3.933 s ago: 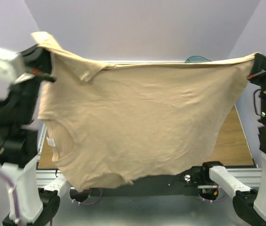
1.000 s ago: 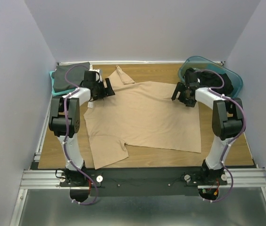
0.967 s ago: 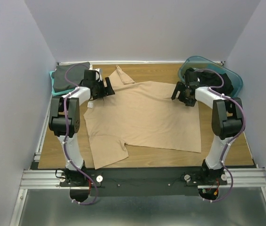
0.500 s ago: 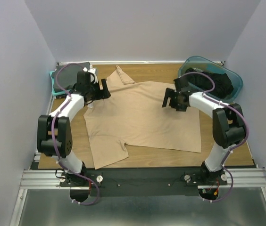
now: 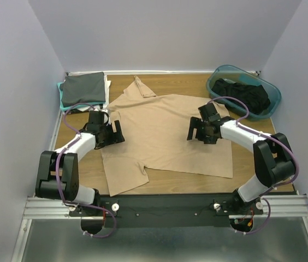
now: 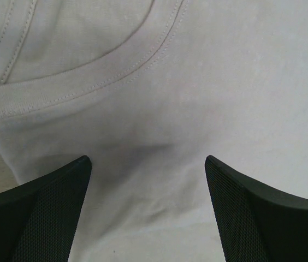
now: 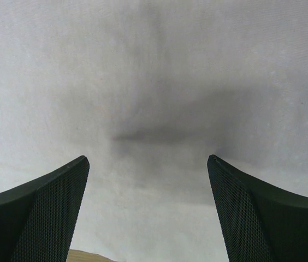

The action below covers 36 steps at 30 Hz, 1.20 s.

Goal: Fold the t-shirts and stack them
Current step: Fold the tshirt

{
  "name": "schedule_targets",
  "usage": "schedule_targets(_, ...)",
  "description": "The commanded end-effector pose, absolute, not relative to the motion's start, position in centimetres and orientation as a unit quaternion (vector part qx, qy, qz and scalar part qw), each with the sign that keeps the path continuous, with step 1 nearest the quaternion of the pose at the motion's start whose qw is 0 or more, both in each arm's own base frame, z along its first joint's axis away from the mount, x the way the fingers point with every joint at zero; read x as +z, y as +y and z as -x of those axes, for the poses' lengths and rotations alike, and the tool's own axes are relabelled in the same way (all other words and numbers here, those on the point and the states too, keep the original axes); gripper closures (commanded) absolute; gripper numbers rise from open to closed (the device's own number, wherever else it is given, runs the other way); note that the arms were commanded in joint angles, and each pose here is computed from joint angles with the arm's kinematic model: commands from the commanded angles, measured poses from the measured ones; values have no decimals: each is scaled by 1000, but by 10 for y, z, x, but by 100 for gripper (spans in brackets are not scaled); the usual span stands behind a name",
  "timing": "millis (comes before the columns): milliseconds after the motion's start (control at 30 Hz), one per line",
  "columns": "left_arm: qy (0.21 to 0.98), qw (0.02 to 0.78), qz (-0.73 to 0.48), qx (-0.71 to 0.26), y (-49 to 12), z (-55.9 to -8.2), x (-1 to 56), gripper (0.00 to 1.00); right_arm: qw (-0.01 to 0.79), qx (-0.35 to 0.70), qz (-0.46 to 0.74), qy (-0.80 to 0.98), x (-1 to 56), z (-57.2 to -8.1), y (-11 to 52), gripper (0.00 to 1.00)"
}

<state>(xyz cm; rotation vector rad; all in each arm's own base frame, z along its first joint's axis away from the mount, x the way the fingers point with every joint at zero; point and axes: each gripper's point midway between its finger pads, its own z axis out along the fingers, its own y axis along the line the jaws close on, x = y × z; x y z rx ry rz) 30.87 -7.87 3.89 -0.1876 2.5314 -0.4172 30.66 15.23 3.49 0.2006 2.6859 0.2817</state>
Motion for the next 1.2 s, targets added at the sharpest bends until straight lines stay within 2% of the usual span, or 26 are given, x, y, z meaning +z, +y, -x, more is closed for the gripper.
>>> schedule_targets(0,941,293,90,-146,-77,-322,34,7,219,69,-82,970,32,-304,142,5)
schedule_targets(300,953,260,91,-126,-70,-346,-1,7,190,6,-75,979,-5,-308,127,4)
schedule_targets(667,952,270,76,-124,-72,-396,1,7,194,-33,-98,976,-19,-341,119,2)
schedule_targets(1000,936,324,52,-131,-77,-457,40,7,216,-25,-101,971,-8,-389,116,1)
schedule_targets(1167,921,368,55,-120,-71,-455,85,7,232,8,-85,969,9,-405,130,1)
